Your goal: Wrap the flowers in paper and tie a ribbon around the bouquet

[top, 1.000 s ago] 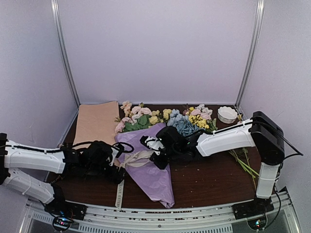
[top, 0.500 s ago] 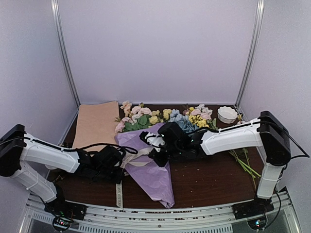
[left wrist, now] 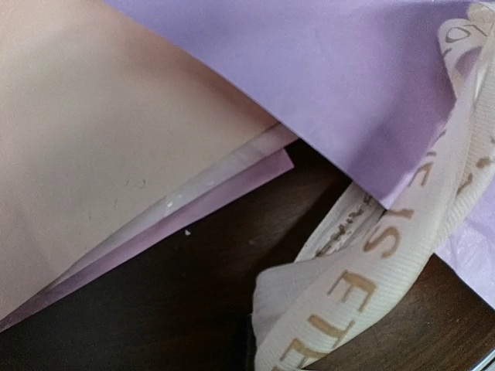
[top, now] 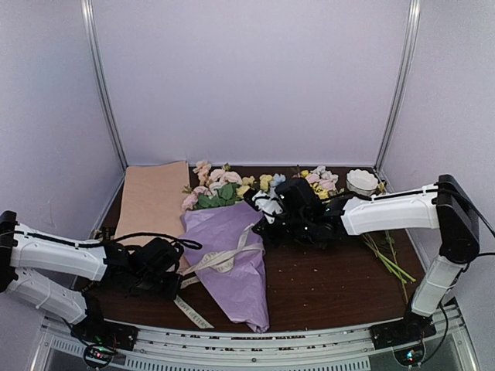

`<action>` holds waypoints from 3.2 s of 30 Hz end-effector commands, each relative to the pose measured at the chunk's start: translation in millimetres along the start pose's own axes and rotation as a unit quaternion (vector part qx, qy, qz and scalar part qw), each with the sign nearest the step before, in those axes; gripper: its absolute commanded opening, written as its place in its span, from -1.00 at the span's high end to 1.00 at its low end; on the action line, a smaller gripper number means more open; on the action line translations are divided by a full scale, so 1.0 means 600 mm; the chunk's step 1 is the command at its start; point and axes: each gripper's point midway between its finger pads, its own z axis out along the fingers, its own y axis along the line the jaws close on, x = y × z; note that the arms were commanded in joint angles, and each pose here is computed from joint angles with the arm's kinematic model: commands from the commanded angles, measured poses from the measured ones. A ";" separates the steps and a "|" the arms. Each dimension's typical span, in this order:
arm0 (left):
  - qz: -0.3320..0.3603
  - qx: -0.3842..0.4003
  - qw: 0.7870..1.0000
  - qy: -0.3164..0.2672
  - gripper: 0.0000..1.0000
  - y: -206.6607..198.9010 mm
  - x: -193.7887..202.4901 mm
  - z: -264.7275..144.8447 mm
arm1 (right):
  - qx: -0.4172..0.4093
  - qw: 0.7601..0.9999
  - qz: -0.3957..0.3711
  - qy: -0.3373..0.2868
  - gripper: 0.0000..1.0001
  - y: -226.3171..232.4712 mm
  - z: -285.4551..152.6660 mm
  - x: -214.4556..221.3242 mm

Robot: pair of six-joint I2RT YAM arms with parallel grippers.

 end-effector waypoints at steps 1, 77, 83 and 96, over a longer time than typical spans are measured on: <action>0.010 -0.003 1.000 -0.014 0.90 0.000 -0.016 -0.017 | 0.019 1.000 0.002 -0.012 1.00 -0.024 -0.019 -0.014; 0.048 -0.061 0.994 0.082 1.00 -0.001 0.034 -0.067 | 0.073 0.995 -0.020 -0.069 1.00 -0.062 -0.096 -0.111; 0.065 -0.070 0.995 0.028 1.00 -0.009 -0.019 -0.083 | 0.062 0.995 -0.033 -0.073 1.00 -0.042 -0.083 -0.130; -0.057 -0.118 0.986 -0.102 1.00 0.131 -0.166 -0.108 | 0.185 0.971 0.095 -0.117 1.00 -0.272 -0.113 -0.172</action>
